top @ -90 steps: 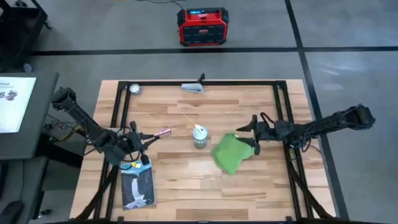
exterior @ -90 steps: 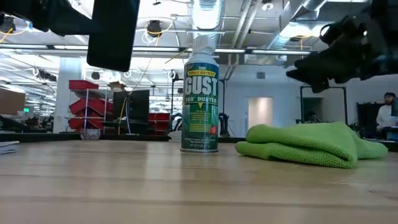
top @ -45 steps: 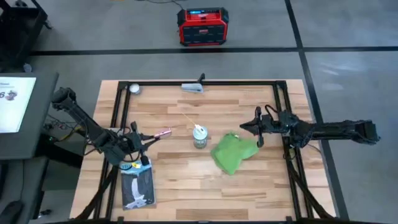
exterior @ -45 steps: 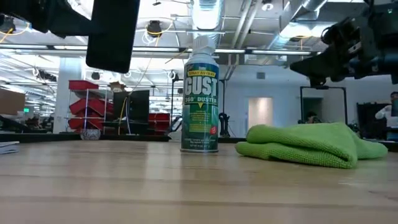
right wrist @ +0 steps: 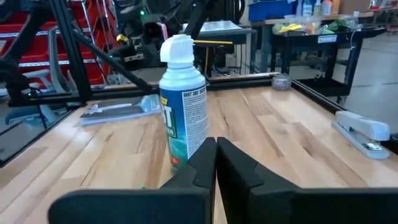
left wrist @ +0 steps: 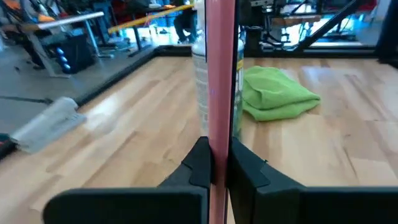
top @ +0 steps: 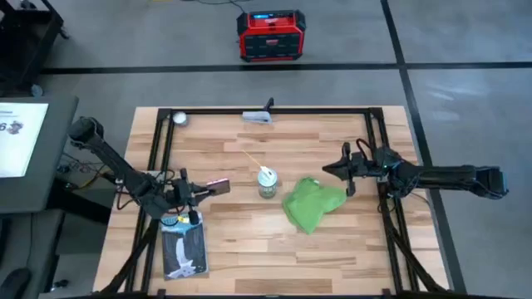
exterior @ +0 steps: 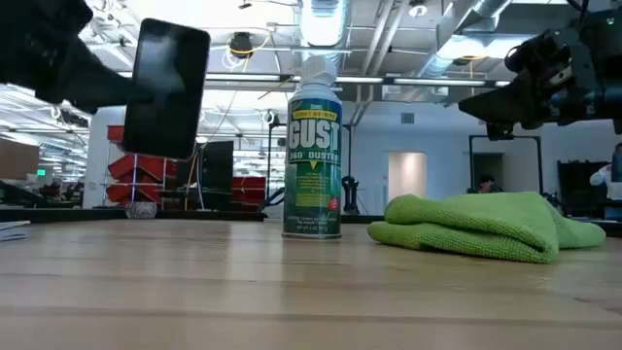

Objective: Apply microfiber cloth
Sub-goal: Wipe pink cellphone with a microfiber cloth

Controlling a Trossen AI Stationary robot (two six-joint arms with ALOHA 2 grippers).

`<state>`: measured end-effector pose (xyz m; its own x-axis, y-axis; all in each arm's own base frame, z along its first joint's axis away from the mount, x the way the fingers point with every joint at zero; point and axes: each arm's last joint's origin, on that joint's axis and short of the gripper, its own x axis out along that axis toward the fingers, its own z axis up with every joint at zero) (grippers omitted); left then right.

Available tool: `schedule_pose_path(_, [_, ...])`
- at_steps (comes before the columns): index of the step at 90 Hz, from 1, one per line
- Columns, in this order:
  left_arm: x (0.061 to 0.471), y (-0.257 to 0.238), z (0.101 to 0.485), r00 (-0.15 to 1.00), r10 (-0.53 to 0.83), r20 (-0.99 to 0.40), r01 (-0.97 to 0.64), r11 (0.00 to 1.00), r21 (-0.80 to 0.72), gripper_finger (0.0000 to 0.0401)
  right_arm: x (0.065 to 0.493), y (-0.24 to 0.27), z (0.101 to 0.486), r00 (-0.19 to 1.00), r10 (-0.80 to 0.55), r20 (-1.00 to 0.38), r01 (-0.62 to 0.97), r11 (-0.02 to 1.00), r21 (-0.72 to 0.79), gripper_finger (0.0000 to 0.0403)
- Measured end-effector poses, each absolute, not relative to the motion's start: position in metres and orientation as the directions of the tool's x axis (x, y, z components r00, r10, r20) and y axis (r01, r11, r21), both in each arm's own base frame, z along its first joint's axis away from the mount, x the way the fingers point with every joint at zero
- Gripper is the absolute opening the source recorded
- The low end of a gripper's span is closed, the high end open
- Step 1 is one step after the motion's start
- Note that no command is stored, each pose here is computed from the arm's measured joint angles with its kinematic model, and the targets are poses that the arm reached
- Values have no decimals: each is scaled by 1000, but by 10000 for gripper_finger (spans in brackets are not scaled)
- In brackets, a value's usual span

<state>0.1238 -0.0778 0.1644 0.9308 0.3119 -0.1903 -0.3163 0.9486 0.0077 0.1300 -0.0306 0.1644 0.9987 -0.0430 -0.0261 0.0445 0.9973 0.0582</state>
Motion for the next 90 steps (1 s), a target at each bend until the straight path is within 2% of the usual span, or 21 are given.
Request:
schedule_pose_path(39, [118, -67, 130, 926, 226, -302, -309, 913, -265, 2, 130, -30, 164, 999, -40, -34, 43, 995, 89, 0])
schedule_pose_path(64, [122, -67, 117, 903, 176, -393, -324, 878, -352, 2, 131, -26, 164, 999, -5, -33, 8, 996, 89, 0])
schedule_pose_path(90, [123, -68, 107, 875, 182, -448, -382, 830, -407, 7, 132, -24, 164, 999, 10, -32, -7, 996, 88, 0])
